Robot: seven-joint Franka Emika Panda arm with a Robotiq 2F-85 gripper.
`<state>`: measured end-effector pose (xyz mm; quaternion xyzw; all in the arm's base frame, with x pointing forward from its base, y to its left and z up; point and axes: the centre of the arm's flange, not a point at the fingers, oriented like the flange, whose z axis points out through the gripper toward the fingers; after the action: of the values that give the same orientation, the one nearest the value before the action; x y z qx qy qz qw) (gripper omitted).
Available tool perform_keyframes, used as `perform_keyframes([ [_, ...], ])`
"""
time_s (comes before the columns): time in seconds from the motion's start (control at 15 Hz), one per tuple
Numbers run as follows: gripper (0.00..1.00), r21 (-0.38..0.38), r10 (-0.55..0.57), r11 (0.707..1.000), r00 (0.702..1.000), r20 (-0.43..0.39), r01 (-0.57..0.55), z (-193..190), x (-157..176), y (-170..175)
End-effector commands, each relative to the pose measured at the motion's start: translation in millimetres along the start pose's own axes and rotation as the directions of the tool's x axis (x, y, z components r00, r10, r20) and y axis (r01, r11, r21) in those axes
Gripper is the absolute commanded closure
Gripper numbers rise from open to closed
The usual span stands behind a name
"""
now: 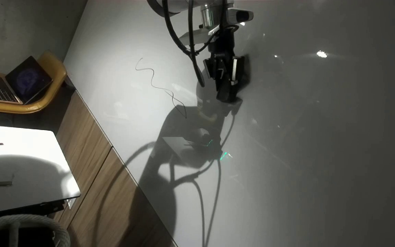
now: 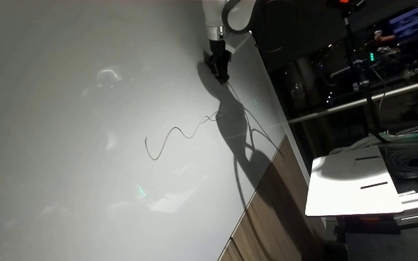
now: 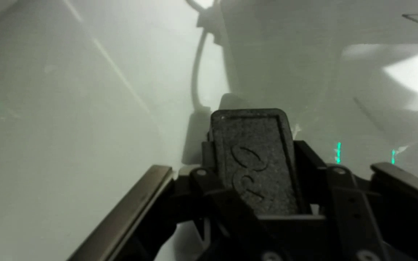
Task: Use the eraser to erase the board
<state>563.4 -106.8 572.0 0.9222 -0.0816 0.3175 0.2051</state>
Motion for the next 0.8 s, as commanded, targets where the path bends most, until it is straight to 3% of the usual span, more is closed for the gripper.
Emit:
perform_keyframes([
  [0.0, 0.70, 0.083, -0.020, 0.996, 1.000, -0.008, 0.021, 20, -16, -73],
  [0.73, 0.70, 0.204, -0.158, 0.969, 0.984, 0.084, 0.138, 69, -70, -222],
])
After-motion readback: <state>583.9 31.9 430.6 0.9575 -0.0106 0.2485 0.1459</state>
